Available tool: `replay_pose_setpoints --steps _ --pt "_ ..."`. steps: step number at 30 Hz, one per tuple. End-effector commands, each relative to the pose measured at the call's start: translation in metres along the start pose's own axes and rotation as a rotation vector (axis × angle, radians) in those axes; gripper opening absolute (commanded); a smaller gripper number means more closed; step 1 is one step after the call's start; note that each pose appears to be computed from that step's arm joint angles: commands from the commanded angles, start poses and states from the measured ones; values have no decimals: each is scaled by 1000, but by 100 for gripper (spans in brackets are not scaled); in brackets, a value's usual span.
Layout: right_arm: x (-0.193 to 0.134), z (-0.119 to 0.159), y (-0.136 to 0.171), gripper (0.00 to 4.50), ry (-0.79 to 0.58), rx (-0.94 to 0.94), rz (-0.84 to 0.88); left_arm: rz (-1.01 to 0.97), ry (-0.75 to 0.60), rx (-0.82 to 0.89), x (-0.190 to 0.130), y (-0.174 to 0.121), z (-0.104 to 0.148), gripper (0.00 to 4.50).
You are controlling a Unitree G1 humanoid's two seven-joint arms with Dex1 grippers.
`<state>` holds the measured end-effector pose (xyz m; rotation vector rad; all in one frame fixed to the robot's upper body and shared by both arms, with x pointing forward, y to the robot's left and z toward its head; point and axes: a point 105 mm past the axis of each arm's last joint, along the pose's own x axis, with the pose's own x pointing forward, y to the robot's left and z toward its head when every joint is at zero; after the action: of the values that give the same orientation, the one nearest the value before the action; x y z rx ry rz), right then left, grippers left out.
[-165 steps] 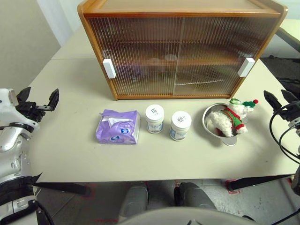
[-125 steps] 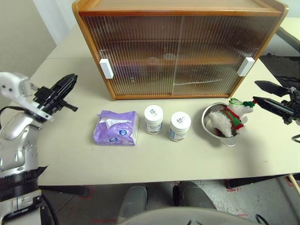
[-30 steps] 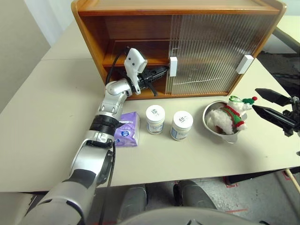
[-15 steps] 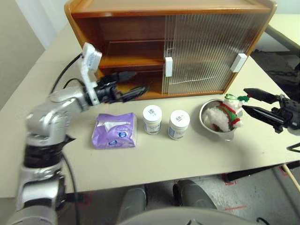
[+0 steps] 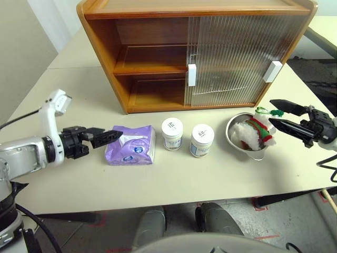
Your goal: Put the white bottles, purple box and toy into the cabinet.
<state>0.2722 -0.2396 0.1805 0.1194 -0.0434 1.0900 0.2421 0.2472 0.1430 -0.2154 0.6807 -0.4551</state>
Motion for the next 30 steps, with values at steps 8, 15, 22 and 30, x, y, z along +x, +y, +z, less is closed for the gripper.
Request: replay_pose_setpoints --steps 8,15,22,30 --pt "-1 -2 1 450 10 -7 -2 156 106 -164 26 29 -36 447" --pt "0 -1 2 450 17 -15 -6 149 182 -269 44 35 -58 389" --pt "0 -9 4 450 42 -21 -9 125 112 -257 46 29 -50 144" --pt "11 -8 9 450 -9 -6 30 62 -35 -270 30 17 -37 8"
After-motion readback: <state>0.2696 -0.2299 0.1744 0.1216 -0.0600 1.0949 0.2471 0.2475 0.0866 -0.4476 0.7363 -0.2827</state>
